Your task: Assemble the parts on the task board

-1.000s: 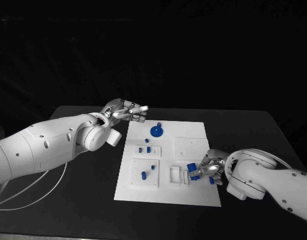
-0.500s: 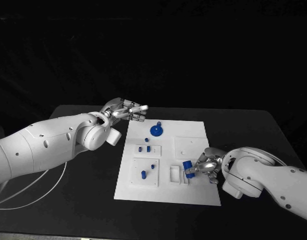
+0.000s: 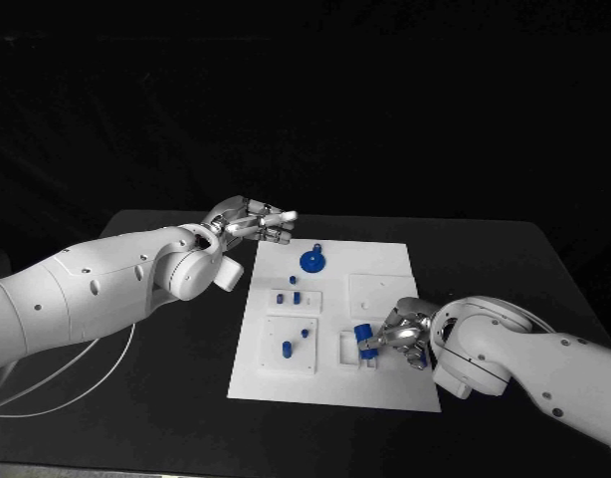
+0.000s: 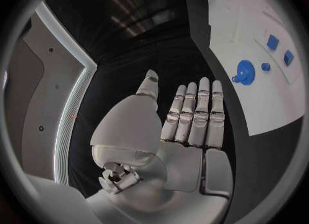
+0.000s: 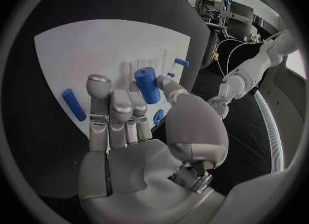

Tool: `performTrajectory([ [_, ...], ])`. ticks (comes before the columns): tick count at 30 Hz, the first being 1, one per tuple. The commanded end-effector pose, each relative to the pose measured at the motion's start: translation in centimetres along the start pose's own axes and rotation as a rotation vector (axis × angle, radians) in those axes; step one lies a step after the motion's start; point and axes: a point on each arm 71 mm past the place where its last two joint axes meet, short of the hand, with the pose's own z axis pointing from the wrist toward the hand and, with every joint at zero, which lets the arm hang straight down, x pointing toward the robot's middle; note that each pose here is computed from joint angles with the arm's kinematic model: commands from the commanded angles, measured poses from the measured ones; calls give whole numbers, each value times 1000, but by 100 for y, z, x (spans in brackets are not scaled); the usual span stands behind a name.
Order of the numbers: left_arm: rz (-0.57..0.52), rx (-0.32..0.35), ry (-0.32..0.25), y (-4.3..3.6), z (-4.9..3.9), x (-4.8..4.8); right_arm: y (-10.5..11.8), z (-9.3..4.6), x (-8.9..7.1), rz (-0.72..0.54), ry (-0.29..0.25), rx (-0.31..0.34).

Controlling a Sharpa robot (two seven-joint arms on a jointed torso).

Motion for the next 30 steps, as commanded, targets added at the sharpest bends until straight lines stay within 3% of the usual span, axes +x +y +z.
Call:
performTrajectory([
  [1,-4,8,23,-17,9,37,-12,12,15,-18,-6,44],
  [18,22,14,40,-23,11,61,50,45,115,-38,31,39],
  [30,22,13,43,-24,12,66,76,78,148,-60,18,38],
])
